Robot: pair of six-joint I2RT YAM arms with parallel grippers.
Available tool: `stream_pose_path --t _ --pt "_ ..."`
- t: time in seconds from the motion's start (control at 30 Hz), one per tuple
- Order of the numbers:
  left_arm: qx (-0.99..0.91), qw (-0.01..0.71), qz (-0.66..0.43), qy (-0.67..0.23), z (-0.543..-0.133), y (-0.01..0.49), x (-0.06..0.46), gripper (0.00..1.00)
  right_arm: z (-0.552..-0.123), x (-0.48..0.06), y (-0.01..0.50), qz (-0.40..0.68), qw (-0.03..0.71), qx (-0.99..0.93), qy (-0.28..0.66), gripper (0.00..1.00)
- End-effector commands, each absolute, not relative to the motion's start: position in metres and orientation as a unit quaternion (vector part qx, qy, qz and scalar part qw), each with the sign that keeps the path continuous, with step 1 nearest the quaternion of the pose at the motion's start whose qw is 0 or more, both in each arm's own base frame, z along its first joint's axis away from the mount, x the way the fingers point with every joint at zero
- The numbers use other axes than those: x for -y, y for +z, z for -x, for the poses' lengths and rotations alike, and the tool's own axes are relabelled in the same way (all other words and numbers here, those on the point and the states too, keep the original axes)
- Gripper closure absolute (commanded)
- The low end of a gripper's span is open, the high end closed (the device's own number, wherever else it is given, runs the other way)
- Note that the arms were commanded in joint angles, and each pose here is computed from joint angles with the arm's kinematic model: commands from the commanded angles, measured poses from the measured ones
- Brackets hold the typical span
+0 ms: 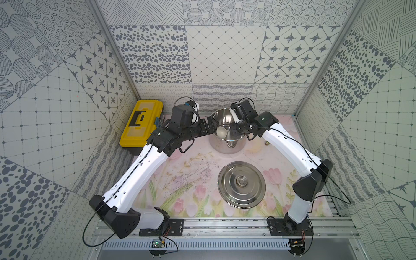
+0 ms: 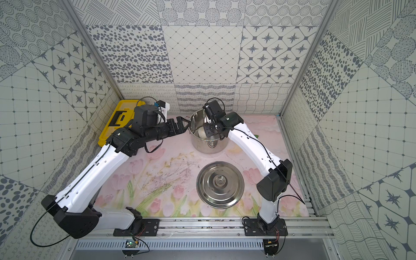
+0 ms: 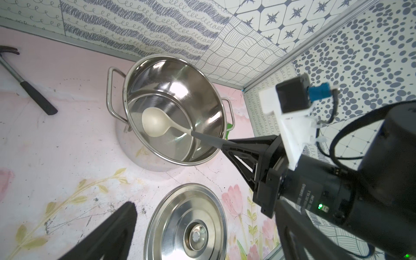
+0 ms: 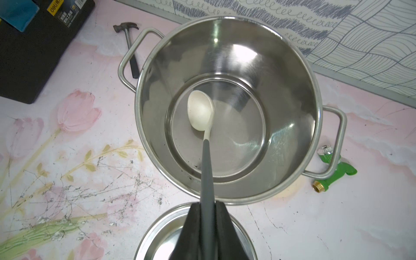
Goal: Stir the soup with a spoon
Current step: Stir the soup in the pan with a stick.
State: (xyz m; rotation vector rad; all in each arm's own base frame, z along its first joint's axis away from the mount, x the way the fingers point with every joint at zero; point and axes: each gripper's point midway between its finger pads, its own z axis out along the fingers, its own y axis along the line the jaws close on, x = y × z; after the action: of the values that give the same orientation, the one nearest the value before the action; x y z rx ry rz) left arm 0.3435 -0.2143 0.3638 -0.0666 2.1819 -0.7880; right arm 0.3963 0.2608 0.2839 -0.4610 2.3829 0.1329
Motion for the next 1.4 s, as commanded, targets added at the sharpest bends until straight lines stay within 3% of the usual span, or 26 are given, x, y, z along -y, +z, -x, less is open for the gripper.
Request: stream_pose_path --t 0.0,0.57,1.03,1.37 --pt "-0.856 0.420 0.023 -0.302 -0.348 0.360 0.212 0.01 -0.411 -0.268 0.301 0.167 0.376 -0.910 0.054 1.00" --pt "-0.822 0.447 -0.092 -0.340 -0.341 0.378 0.238 0.01 -0.454 -0.214 0.309 0.113 0.394 -0.912 0.005 1.00" --pt "-0.800 0.476 -0.095 -0.353 -0.347 0.380 0.241 0.01 -0.396 -0.182 0.297 0.110 0.362 -0.925 0.016 1.00" --pt "-0.855 0.437 -0.029 -0.278 -0.361 0.330 0.220 0.01 -0.378 -0.227 0.287 0.110 0.352 -0.926 0.083 1.00"
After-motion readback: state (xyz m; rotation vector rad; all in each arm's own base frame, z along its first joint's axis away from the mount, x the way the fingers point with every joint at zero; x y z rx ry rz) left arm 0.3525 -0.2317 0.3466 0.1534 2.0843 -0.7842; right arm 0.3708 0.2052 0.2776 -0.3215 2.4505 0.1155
